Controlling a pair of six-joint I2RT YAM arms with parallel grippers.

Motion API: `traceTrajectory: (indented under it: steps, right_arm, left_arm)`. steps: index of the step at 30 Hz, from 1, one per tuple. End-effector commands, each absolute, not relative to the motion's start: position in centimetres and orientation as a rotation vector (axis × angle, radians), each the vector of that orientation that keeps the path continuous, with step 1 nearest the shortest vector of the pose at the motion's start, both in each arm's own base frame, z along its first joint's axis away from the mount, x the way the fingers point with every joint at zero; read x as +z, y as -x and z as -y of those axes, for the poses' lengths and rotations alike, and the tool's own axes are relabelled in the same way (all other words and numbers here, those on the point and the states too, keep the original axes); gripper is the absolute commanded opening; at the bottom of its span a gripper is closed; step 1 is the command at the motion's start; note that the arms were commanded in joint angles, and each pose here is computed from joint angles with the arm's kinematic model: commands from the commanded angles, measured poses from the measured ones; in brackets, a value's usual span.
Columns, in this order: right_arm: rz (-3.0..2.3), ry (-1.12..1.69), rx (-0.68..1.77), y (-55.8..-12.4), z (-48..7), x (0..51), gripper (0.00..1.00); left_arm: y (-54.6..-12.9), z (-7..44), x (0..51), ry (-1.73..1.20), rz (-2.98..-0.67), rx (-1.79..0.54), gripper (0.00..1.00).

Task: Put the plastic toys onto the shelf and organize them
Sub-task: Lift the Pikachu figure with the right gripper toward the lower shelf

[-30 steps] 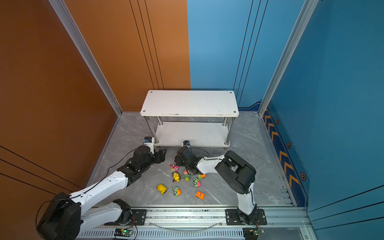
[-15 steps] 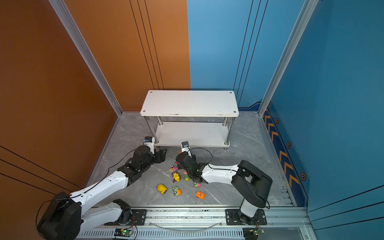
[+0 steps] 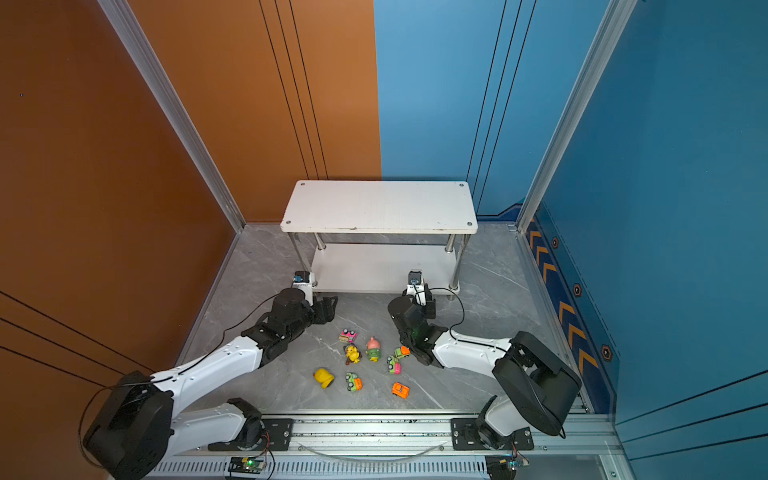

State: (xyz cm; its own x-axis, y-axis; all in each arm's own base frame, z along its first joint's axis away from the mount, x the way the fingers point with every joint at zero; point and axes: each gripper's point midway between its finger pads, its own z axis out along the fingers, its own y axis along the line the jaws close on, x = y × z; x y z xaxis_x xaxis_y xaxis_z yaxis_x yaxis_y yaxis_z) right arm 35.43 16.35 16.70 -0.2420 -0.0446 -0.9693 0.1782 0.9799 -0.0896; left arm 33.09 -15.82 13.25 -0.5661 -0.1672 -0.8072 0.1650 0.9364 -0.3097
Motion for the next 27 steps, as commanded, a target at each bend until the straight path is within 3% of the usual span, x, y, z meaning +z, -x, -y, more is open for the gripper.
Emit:
traceTrajectory:
  steps: [1,15,27]
  right_arm:
    - [-1.723,-0.167,-0.253,-37.3,-15.3,18.4,0.22]
    - [-1.678,-0.323,-0.325,-42.7,-14.8,16.3,0.24]
    - [-1.672,-0.539,-0.364,-41.2,-12.4,13.9,0.28]
  left_arm:
    - [-33.6,16.8,14.8,-0.023,-2.094,-0.475,0.76]
    - [-33.3,15.9,15.0,-0.027,-2.100,-0.426,0.77]
    - [-33.2,15.7,15.0,-0.007,-2.096,-0.440,0.77]
